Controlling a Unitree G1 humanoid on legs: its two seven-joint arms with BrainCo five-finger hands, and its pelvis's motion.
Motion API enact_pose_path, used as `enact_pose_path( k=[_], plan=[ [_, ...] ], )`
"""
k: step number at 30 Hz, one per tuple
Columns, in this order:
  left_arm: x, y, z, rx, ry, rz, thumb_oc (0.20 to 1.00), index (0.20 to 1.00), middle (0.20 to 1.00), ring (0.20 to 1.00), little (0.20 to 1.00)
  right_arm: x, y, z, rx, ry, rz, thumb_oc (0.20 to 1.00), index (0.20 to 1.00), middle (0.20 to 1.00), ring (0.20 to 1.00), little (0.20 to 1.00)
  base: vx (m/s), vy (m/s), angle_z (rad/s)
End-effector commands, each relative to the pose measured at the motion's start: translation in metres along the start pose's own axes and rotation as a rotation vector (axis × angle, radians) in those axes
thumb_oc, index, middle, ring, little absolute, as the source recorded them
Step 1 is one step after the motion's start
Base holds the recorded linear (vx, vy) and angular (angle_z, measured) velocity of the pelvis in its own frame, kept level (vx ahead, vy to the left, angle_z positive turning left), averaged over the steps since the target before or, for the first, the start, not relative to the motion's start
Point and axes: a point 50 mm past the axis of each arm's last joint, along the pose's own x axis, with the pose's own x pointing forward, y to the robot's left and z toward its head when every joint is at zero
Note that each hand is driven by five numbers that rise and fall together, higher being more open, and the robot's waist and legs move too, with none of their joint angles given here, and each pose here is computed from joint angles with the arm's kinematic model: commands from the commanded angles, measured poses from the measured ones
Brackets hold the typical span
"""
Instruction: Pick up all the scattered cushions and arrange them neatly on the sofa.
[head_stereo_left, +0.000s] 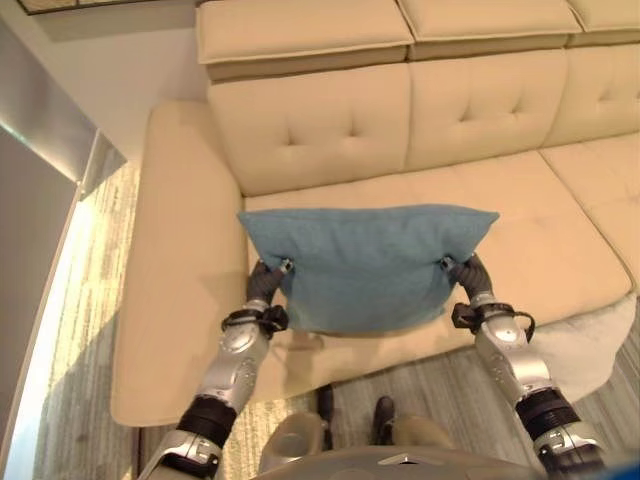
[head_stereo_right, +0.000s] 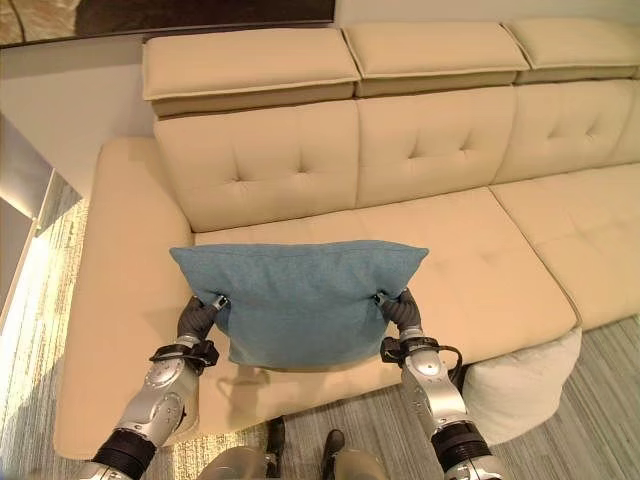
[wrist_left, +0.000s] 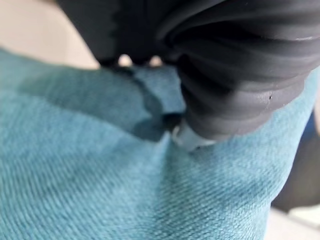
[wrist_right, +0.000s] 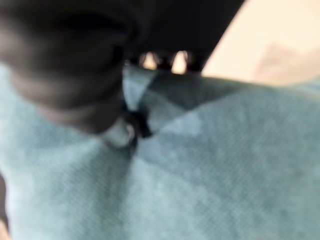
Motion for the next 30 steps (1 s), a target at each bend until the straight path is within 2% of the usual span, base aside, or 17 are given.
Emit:
enact_pose_path(
  k=[1,12,16,20,23,24,26,27,30],
  plan=[
    [0.005,-0.026,0.046,0.021,-0.231,-0.148,0.2,0.2,0.2,0.2,0.2,0.01,0.024,0.046,0.044,-0.234,0.091,0.2,0.2,0.2,0.2,0.2,0.1,-0.006,0.25],
    [0.008,-0.036,0.043,-0.006,-0.231,-0.161,0.2,0.2,0.2,0.2,0.2,0.01,0.02,0.045,0.042,-0.233,0.069,0.2,0.2,0.2,0.2,0.2,0.11,-0.081,0.51],
    [0.016,-0.046,0.055,-0.002,-0.271,-0.173,0.2,0.2,0.2,0.2,0.2,0.015,0.024,0.058,0.031,-0.272,0.075,0.2,0.2,0.2,0.2,0.2,0.05,-0.085,0.19],
    [0.028,-0.061,0.083,0.012,-0.374,-0.18,0.2,0.2,0.2,0.2,0.2,0.027,0.035,0.091,0.004,-0.38,0.083,0.2,0.2,0.2,0.2,0.2,0.0,-0.046,0.08],
    [0.046,-0.073,0.13,0.075,-0.517,-0.165,0.2,0.2,0.2,0.2,0.2,0.045,0.048,0.14,-0.037,-0.517,0.069,0.2,0.2,0.2,0.2,0.2,-0.05,-0.011,0.04],
    [0.046,-0.073,0.131,0.075,-0.52,-0.165,0.2,0.2,0.2,0.2,0.2,0.046,0.048,0.141,-0.037,-0.519,0.069,0.2,0.2,0.2,0.2,0.2,-0.03,0.007,0.0],
    [0.054,-0.08,0.162,0.109,-0.609,-0.161,0.2,0.2,0.2,0.2,0.2,0.054,0.055,0.174,-0.067,-0.599,0.066,0.2,0.2,0.2,0.2,0.2,-0.04,0.013,0.07],
    [0.06,-0.088,0.194,0.141,-0.692,-0.153,0.2,0.2,0.2,0.2,0.2,0.059,0.063,0.21,-0.106,-0.681,0.069,0.2,0.2,0.2,0.2,0.2,-0.07,0.031,0.1],
    [0.063,-0.095,0.234,0.184,-0.788,-0.139,0.2,0.2,0.2,0.2,0.2,0.063,0.067,0.252,-0.162,-0.767,0.038,0.2,0.2,0.2,0.2,0.2,-0.03,0.033,0.13]
  ],
)
